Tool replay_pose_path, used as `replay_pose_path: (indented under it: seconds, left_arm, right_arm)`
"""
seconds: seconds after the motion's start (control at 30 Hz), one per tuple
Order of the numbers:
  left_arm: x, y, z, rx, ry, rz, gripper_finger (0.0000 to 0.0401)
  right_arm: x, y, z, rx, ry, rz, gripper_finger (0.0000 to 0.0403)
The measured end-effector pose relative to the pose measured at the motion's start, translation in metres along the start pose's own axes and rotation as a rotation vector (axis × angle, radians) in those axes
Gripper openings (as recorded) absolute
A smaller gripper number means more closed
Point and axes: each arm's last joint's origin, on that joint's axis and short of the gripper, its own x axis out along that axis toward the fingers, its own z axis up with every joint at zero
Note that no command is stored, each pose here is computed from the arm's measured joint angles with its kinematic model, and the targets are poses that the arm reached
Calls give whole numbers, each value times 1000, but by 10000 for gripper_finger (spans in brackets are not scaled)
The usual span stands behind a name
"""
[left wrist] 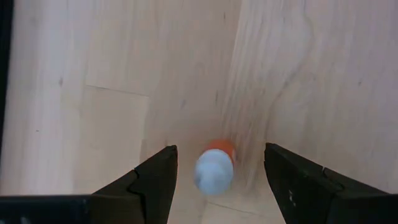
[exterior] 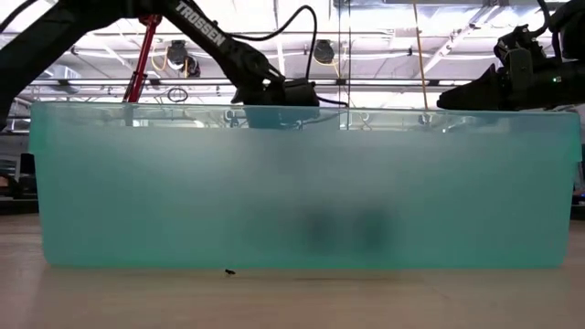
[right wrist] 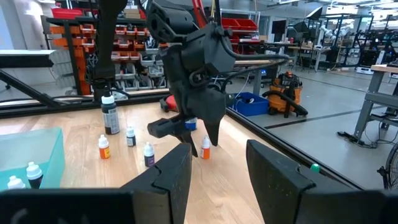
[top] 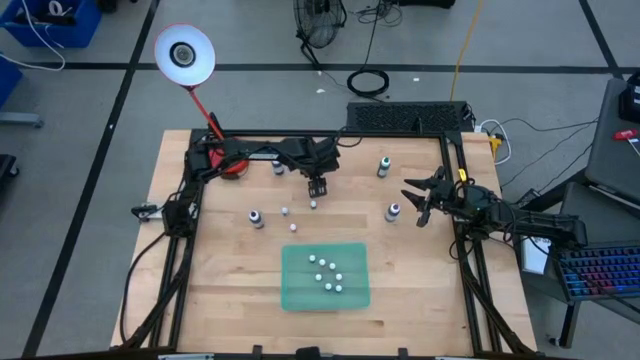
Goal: Pick & Place food coloring
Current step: Put the top small yellow food coloring bottle into the blue bin
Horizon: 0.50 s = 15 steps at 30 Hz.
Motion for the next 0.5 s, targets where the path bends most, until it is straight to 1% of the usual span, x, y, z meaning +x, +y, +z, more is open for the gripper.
replay_pose_path:
  seconds: [0.1, 0.37, 0.43, 0.5]
  left_arm:
    - [0, 0, 0, 14, 1, 6, 241]
    - [0, 2, -2, -1, 13, 4, 239]
    - [0, 2, -2, -1, 13, 4, 228]
    - [0, 2, -2, -2, 12, 0, 207]
  right_arm:
    - [0, 0, 0, 0, 0, 0, 141]
    - [0, 0, 0, 0, 0, 0, 141]
    - [0, 0, 0, 0, 0, 0, 141]
    - [0, 0, 0, 0, 0, 0, 141]
